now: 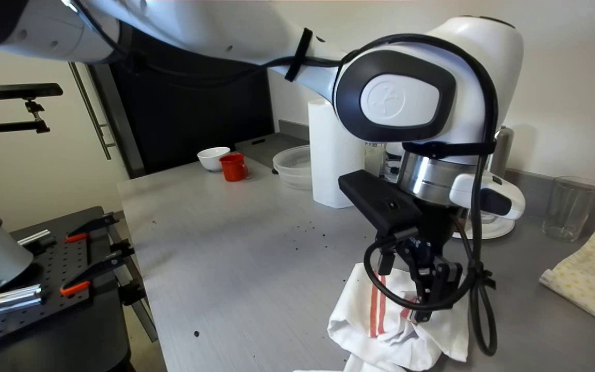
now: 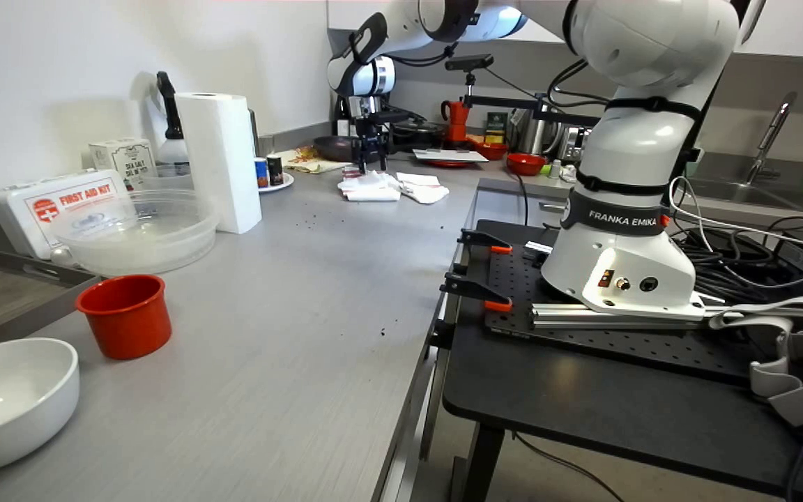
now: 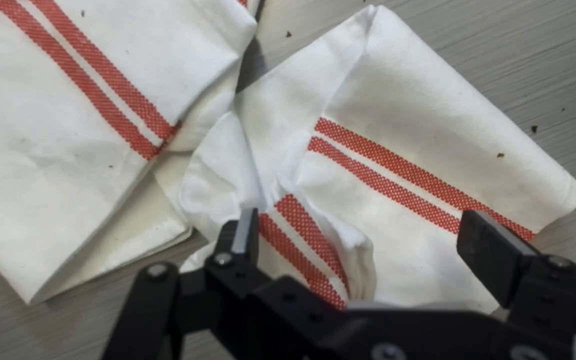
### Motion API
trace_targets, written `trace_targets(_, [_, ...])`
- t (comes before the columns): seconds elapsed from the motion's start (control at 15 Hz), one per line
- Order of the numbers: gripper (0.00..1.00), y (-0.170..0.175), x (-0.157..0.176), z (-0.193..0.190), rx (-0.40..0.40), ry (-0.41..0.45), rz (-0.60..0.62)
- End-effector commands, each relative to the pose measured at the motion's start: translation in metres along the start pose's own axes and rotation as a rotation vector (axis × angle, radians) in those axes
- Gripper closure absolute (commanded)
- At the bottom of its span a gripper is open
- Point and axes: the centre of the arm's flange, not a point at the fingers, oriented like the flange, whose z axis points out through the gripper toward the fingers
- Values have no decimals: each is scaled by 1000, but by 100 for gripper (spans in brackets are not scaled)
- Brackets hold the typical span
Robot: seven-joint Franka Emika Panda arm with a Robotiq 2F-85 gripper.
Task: Push the grains on the table to the left using the towel further from the edge
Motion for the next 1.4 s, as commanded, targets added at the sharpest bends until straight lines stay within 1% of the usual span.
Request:
trace_targets(0.0, [0, 15, 39, 12, -2, -16, -2])
trace_targets(0.2, [0, 26, 38, 20, -8, -14, 13])
trace_targets(0.4, [0, 41, 34, 18, -16, 5, 32])
trace_targets(0.6, [0, 48, 33, 15, -21, 20, 35])
trace_targets(0.67, [25, 47, 34, 16, -20, 23, 29])
trace_targets(0.73, [26, 46, 35, 17, -18, 24, 24])
trace_targets(0.8, [32, 43, 37, 19, -12, 23, 18])
trace_targets(1.33, [94, 26, 34, 30, 33, 21, -13])
